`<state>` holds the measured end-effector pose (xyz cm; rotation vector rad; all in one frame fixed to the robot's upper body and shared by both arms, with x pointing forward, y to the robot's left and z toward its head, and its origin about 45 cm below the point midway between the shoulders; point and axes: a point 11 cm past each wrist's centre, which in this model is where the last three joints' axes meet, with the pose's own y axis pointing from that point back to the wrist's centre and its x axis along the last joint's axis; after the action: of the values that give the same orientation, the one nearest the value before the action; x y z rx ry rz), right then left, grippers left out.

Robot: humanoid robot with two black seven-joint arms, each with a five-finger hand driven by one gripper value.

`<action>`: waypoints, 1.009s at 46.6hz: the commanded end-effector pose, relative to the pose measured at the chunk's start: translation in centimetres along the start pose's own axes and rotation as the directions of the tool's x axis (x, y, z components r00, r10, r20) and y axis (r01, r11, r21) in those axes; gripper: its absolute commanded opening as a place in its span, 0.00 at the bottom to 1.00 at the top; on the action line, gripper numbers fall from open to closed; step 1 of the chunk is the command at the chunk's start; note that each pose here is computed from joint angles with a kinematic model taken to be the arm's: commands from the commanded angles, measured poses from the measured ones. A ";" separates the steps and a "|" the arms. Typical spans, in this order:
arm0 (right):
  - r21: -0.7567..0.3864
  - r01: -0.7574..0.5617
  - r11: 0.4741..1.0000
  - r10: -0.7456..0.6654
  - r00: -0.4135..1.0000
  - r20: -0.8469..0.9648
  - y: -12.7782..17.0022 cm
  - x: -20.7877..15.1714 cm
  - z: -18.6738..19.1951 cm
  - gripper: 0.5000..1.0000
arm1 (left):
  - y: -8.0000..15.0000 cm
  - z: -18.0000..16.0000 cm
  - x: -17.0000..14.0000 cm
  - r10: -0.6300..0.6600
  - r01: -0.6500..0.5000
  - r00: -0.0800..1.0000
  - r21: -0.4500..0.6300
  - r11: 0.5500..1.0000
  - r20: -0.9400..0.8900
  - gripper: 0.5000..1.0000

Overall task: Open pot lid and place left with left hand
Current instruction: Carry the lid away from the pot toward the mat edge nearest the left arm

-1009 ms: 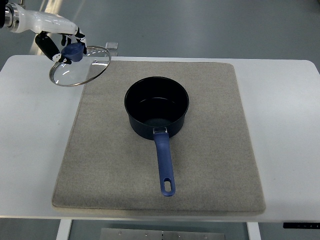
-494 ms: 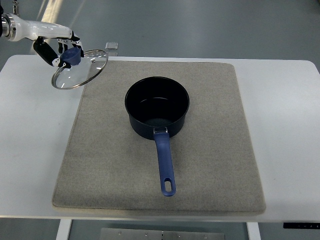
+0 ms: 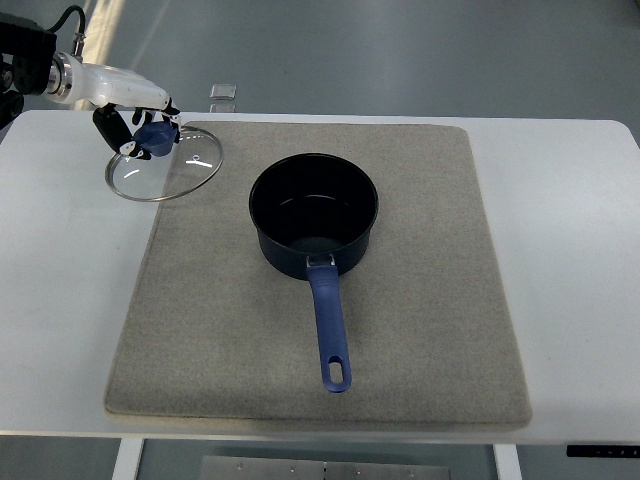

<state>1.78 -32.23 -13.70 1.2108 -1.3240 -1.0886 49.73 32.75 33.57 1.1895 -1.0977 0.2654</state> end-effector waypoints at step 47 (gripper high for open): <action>0.000 0.000 1.000 0.000 1.000 0.000 0.0 0.0 0.0 0.83 | -3.0 5.4 1.0 -0.052 0.067 0.989 -0.108 0.992 0.138 0.00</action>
<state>1.78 -32.23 -13.70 1.2109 -1.3239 -1.0886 49.53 26.82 32.54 1.1527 -1.1775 0.0890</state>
